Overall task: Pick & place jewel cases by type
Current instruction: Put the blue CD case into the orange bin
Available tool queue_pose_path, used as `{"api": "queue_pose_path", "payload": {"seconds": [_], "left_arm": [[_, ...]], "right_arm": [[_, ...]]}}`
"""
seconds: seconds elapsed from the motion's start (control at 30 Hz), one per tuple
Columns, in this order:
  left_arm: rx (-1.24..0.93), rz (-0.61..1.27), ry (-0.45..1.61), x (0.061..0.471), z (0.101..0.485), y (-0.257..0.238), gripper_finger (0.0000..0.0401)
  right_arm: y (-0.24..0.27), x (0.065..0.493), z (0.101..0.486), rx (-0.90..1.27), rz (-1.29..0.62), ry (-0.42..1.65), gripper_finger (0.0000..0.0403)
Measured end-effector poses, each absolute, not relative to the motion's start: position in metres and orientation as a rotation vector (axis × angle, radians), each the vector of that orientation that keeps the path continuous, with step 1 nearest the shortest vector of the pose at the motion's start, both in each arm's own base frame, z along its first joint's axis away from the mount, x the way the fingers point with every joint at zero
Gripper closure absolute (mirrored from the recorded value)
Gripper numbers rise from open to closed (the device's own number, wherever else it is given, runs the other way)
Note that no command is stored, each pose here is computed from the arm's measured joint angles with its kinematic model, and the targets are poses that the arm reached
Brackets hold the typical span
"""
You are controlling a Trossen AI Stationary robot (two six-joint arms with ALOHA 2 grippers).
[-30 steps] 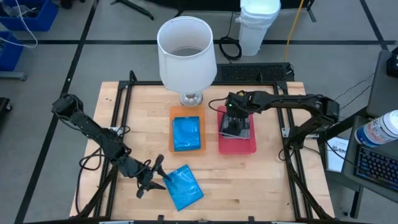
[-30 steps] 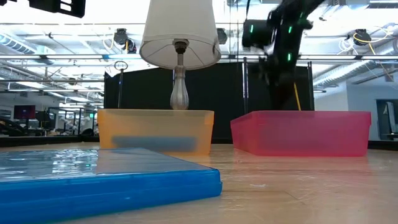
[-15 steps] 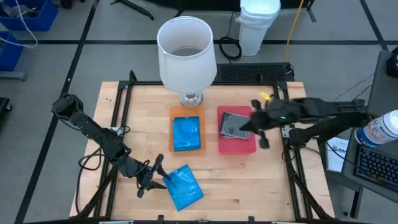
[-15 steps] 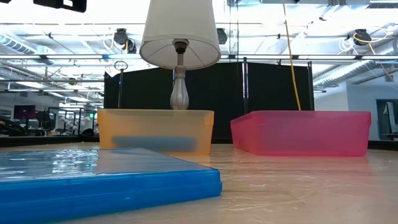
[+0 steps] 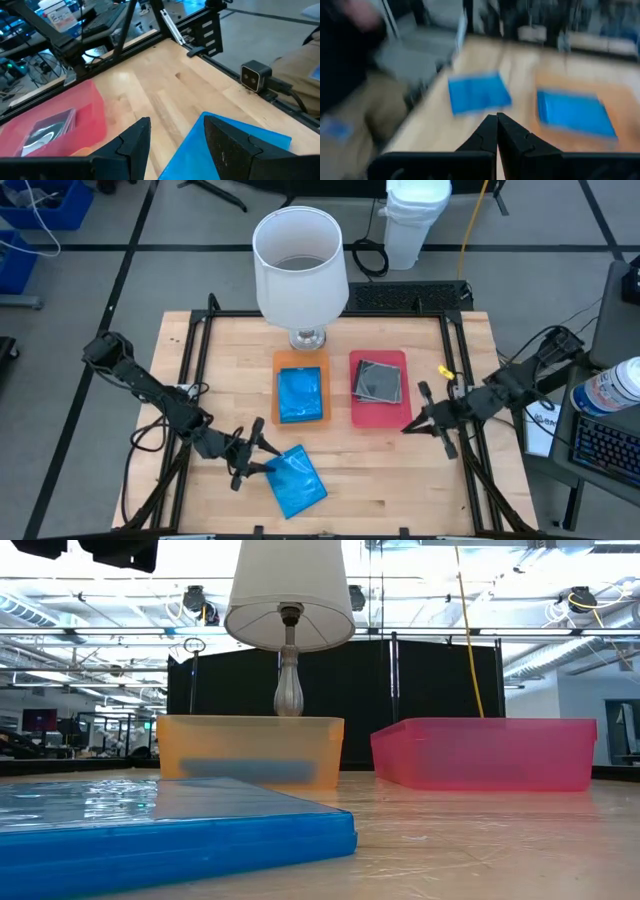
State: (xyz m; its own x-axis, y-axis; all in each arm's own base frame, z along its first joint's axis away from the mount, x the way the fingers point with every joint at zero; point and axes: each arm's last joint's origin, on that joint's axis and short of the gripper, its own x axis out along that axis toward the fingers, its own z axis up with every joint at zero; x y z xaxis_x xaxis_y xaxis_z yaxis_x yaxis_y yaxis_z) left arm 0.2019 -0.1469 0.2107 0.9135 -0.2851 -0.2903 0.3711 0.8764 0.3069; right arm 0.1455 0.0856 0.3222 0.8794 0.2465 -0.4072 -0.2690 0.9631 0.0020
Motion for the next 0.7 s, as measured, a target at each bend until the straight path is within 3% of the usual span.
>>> {"api": "queue_pose_path", "payload": {"seconds": [0.2,0.4,0.7], "left_arm": [[0.296,-0.333,0.264,0.202,0.21,-0.147,0.021],[0.266,-0.301,0.336,0.198,0.208,-0.153,0.021],[0.344,-0.428,0.523,0.188,0.22,-0.205,0.021]], "right_arm": [[0.085,0.139,0.271,0.031,0.377,0.173,0.0403],[0.089,0.148,0.22,0.08,0.308,0.199,0.0403],[0.107,0.169,0.191,0.047,0.336,0.146,0.0403]]}}
